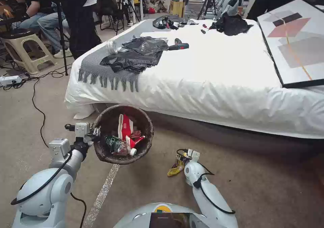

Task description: Pick up the trash bin, then pick up the garbage from the floor and place it into the trash bin.

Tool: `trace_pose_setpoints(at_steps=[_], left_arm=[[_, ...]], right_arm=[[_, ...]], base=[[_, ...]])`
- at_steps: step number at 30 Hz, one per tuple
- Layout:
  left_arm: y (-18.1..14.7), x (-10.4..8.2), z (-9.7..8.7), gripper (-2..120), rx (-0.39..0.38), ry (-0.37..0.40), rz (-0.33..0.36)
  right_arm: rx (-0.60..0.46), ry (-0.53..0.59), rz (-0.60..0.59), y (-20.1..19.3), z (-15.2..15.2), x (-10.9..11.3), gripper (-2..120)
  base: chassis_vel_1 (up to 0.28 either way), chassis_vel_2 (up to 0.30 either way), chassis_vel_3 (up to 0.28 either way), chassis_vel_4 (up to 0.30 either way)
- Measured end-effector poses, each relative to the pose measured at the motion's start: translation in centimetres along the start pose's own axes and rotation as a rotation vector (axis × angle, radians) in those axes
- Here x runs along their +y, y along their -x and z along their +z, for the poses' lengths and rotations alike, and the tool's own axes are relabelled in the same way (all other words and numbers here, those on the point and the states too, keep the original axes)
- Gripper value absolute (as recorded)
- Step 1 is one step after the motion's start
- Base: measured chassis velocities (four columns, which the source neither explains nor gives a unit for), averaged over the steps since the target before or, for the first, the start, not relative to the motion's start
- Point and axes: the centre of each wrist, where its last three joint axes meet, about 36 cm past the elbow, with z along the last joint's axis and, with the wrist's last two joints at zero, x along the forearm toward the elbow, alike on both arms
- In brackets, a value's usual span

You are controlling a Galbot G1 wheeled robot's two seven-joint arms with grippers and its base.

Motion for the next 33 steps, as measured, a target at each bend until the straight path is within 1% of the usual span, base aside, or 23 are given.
trace_pose_setpoints(at_steps=[3, 4, 7, 8, 11, 12, 13, 16, 17, 20, 21, 22, 25, 26, 29, 30, 31, 32, 33], left_arm=[[0.0, 0.0, 0.0, 3, 0.001, 0.000, 0.000], [0.0, 0.0, 0.0, 3, 0.001, 0.000, 0.000], [0.0, 0.0, 0.0, 3, 0.001, 0.003, 0.000], [0.0, 0.0, 0.0, 3, 0.001, 0.003, 0.000], [-0.1, 0.0, -0.1, 3, -0.001, 0.004, 0.001], [-0.1, 0.0, -0.1, 3, -0.001, 0.004, 0.001], [-0.1, 0.0, -0.1, 3, -0.002, 0.004, 0.001], [-0.1, -0.1, -0.1, 3, -0.003, 0.001, 0.001], [-0.1, -0.1, -0.1, 3, -0.003, 0.001, 0.001], [-0.2, -0.1, -0.1, 3, -0.004, 0.001, 0.002], [-0.2, -0.1, -0.1, 3, -0.004, 0.001, 0.001], [-0.2, -0.1, -0.1, 3, -0.004, 0.001, 0.001], [-0.3, -0.1, -0.2, 3, -0.006, 0.003, -0.001], [-0.3, -0.1, -0.2, 3, -0.006, 0.003, -0.001], [-0.4, -0.1, -0.2, 3, -0.009, 0.005, 0.000], [-0.4, -0.1, -0.2, 3, -0.009, 0.005, 0.000], [-0.4, -0.1, -0.3, 3, -0.010, 0.004, 0.000], [-0.4, -0.1, -0.3, 3, -0.011, 0.004, 0.000], [-0.4, -0.2, -0.3, 3, -0.013, 0.005, 0.001]], right_arm=[[0.002, 0.001, -0.001, -0.1, 0.2, 0.0, 85], [0.002, 0.001, -0.001, -0.1, 0.2, 0.0, 85], [0.003, 0.002, -0.003, -0.2, 0.4, 0.0, 77], [0.003, 0.002, -0.003, -0.2, 0.4, 0.0, 77], [-0.003, 0.002, -0.003, -0.7, 0.5, -0.1, 68], [-0.003, 0.002, -0.003, -0.7, 0.5, -0.1, 68], [-0.007, 0.002, -0.002, -0.9, 0.5, -0.2, 64], [-0.012, 0.002, 0.000, -1.5, 0.7, -0.2, 54], [-0.012, 0.002, 0.000, -1.5, 0.7, -0.2, 54], [-0.018, 0.003, -0.001, -1.8, 0.8, -0.1, 42], [-0.020, 0.003, -0.001, -1.9, 0.8, -0.1, 40], [-0.020, 0.003, -0.001, -1.9, 0.8, -0.1, 40], [-0.027, 0.004, -0.005, -2.2, 0.8, 0.0, 23], [-0.027, 0.004, -0.005, -2.2, 0.8, 0.0, 23], [-0.042, 0.008, -0.010, -2.6, 0.6, 0.2, 11], [-0.042, 0.008, -0.010, -2.6, 0.6, 0.2, 11], [-0.050, 0.007, -0.010, -2.7, 0.5, 0.2, 4], [-0.056, 0.005, -0.009, -2.8, 0.5, 0.2, 0], [-0.071, 0.000, -0.008, -3.0, 0.4, 0.2, 0]], base=[[0.000, 0.000, 0.000, 0.000], [0.000, 0.000, 0.000, 0.000], [0.000, 0.000, 0.000, 0.000], [0.000, 0.000, 0.000, 0.000], [0.000, 0.000, 0.000, 0.000], [0.000, 0.000, 0.000, 0.000], [0.000, 0.000, 0.000, 0.000], [0.000, 0.000, 0.000, 0.000], [0.000, 0.000, 0.000, 0.000], [0.000, 0.000, 0.000, 0.000], [0.000, 0.000, 0.000, 0.000], [0.000, 0.000, 0.000, 0.000], [0.000, 0.000, 0.000, 0.000], [0.000, 0.000, 0.000, 0.000], [0.000, 0.000, 0.000, 0.000], [0.000, 0.000, 0.000, 0.000], [0.000, 0.000, 0.000, 0.000], [0.000, 0.000, 0.000, 0.000], [0.000, 0.000, 0.000, 0.000]])
